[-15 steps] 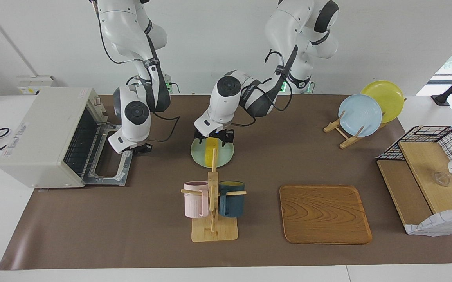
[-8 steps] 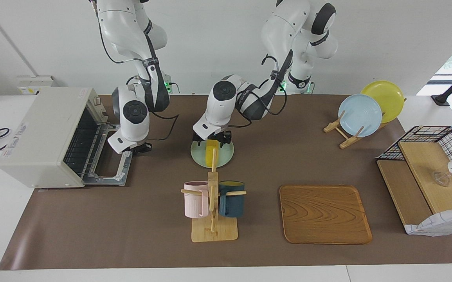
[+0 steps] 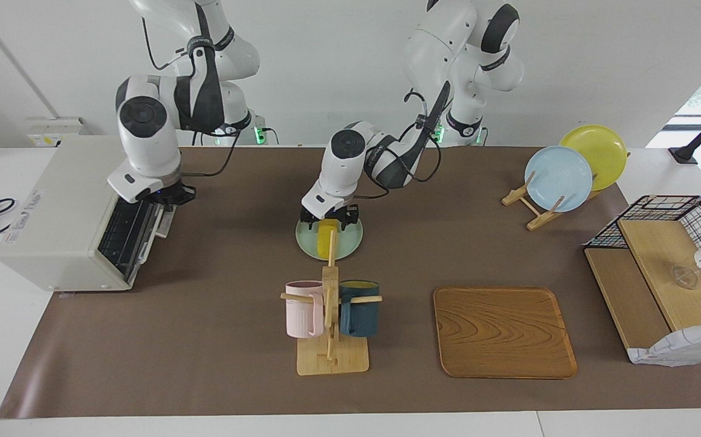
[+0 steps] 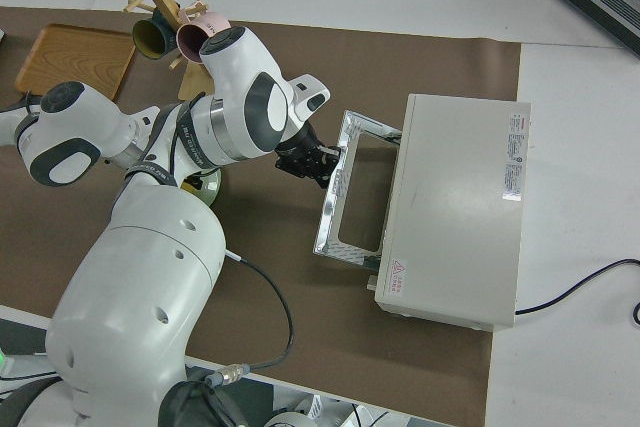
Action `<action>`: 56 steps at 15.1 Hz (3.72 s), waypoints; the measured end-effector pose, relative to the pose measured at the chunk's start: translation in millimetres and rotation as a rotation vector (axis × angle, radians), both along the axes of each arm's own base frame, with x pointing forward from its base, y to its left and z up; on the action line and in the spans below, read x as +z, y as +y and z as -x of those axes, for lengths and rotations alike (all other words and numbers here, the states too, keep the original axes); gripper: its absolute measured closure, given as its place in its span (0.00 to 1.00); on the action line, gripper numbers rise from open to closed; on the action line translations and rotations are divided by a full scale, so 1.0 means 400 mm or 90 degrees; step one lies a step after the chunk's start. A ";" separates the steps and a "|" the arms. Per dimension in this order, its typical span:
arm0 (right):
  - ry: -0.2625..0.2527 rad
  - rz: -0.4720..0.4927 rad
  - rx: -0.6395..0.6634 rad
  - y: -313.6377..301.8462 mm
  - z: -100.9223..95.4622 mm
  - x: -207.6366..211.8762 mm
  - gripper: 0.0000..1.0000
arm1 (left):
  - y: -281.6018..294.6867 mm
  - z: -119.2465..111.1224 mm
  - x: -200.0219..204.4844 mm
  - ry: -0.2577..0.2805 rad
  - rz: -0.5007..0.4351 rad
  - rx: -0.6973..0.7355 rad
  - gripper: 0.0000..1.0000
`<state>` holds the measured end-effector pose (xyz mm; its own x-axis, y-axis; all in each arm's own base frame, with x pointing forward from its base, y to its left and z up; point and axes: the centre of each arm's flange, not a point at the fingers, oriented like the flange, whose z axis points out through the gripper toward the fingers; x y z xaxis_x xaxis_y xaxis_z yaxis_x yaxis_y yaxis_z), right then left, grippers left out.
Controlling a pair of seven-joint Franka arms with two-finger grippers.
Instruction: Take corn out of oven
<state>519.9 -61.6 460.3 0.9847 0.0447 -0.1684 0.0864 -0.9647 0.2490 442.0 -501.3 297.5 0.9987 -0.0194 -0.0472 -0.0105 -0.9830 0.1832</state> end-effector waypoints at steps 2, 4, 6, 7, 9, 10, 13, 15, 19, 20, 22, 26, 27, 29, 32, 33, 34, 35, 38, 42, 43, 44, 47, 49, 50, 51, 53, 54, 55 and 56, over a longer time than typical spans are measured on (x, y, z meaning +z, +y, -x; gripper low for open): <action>0.009 0.000 -0.015 -0.032 0.005 0.017 0.99 | 0.004 -0.004 0.004 -0.002 0.001 0.011 0.35; 0.028 -0.005 -0.019 -0.036 0.008 0.049 0.99 | 0.017 -0.023 0.020 -0.006 0.000 0.029 0.46; 0.025 -0.031 -0.033 -0.026 0.001 0.105 0.99 | 0.032 -0.047 0.039 -0.010 -0.002 0.040 0.46; 0.022 -0.048 -0.042 -0.020 -0.002 0.144 0.99 | 0.038 -0.053 0.055 -0.008 -0.006 0.042 0.46; 0.014 -0.077 -0.053 -0.005 -0.008 0.230 0.99 | 0.069 -0.068 0.111 0.002 -0.018 0.049 0.46; 0.011 -0.089 -0.055 0.004 -0.011 0.260 0.99 | 0.103 -0.088 0.146 0.005 -0.026 0.053 0.46; 0.007 -0.111 -0.054 0.027 -0.026 0.301 0.99 | 0.306 -0.223 0.256 -0.005 -0.034 0.045 0.46; 0.006 -0.114 -0.041 0.057 -0.039 0.309 0.99 | 0.476 -0.337 0.311 -0.015 -0.032 0.044 0.46; -0.003 -0.115 -0.024 0.096 -0.062 0.335 0.99 | 0.722 -0.477 0.337 -0.024 -0.031 0.036 0.46; -0.002 -0.115 -0.024 0.097 -0.065 0.336 0.99 | 0.762 -0.504 0.330 -0.023 -0.033 0.036 0.46; 0.001 -0.115 -0.024 0.098 -0.069 0.331 0.84 | 0.814 -0.568 0.309 -0.021 -0.040 0.037 0.46; 0.009 -0.115 -0.025 0.099 -0.068 0.325 0.44 | 0.851 -0.702 0.226 -0.036 -0.046 0.039 0.46; 0.009 -0.115 -0.024 0.100 -0.068 0.325 0.34 | 0.866 -0.723 0.203 -0.038 -0.045 0.037 0.46; 0.010 -0.115 -0.025 0.100 -0.067 0.325 0.15 | 0.887 -0.750 0.170 -0.046 -0.043 0.036 0.46; 0.018 -0.115 -0.029 0.092 -0.060 0.322 0.00 | 0.899 -0.765 0.141 -0.059 -0.054 0.030 0.46; 0.020 -0.116 -0.031 0.089 -0.056 0.321 0.00 | 0.900 -0.768 0.127 -0.059 -0.057 0.029 0.46; 0.021 -0.116 -0.032 0.087 -0.054 0.322 0.00 | 0.902 -0.770 0.105 -0.055 -0.059 0.029 0.46; 0.020 -0.116 -0.033 0.085 -0.052 0.322 0.00 | 0.906 -0.776 0.088 -0.056 -0.060 0.029 0.46; 0.019 -0.116 -0.033 0.084 -0.049 0.326 0.00 | 0.931 -0.797 0.069 -0.068 -0.068 0.021 0.46; 0.015 -0.117 -0.036 0.076 -0.046 0.333 0.00 | 0.939 -0.801 0.075 -0.073 -0.070 0.011 0.41; 0.014 -0.117 -0.041 0.066 -0.045 0.334 0.00 | 0.939 -0.801 0.075 -0.073 -0.070 0.011 0.31; 0.014 -0.117 -0.046 0.056 -0.044 0.334 0.00 | 0.939 -0.802 0.077 -0.074 -0.070 0.010 0.21; 0.014 -0.117 -0.049 0.050 -0.044 0.334 0.00 | 0.937 -0.799 0.107 -0.072 -0.070 0.008 0.00; 0.013 -0.117 -0.048 0.052 -0.044 0.334 0.00 | 0.938 -0.784 0.181 -0.071 -0.072 0.007 0.00; 0.012 -0.117 -0.047 0.053 -0.045 0.335 0.00 | 0.942 -0.769 0.230 -0.070 -0.074 0.007 0.00; 0.008 -0.117 -0.046 0.053 -0.046 0.336 0.00 | 0.951 -0.749 0.283 -0.069 -0.076 0.008 0.00; -0.003 -0.117 -0.044 0.053 -0.052 0.339 0.00 | 0.976 -0.693 0.386 -0.061 -0.082 0.011 0.00; -0.005 -0.117 -0.044 0.053 -0.053 0.340 0.00 | 0.985 -0.659 0.436 -0.052 -0.086 0.011 0.00; -0.006 -0.117 -0.044 0.054 -0.053 0.341 0.00 | 0.991 -0.622 0.484 -0.038 -0.091 0.011 0.00; -0.007 -0.117 -0.043 0.055 -0.053 0.342 0.00 | 0.995 -0.585 0.528 -0.022 -0.095 0.010 0.00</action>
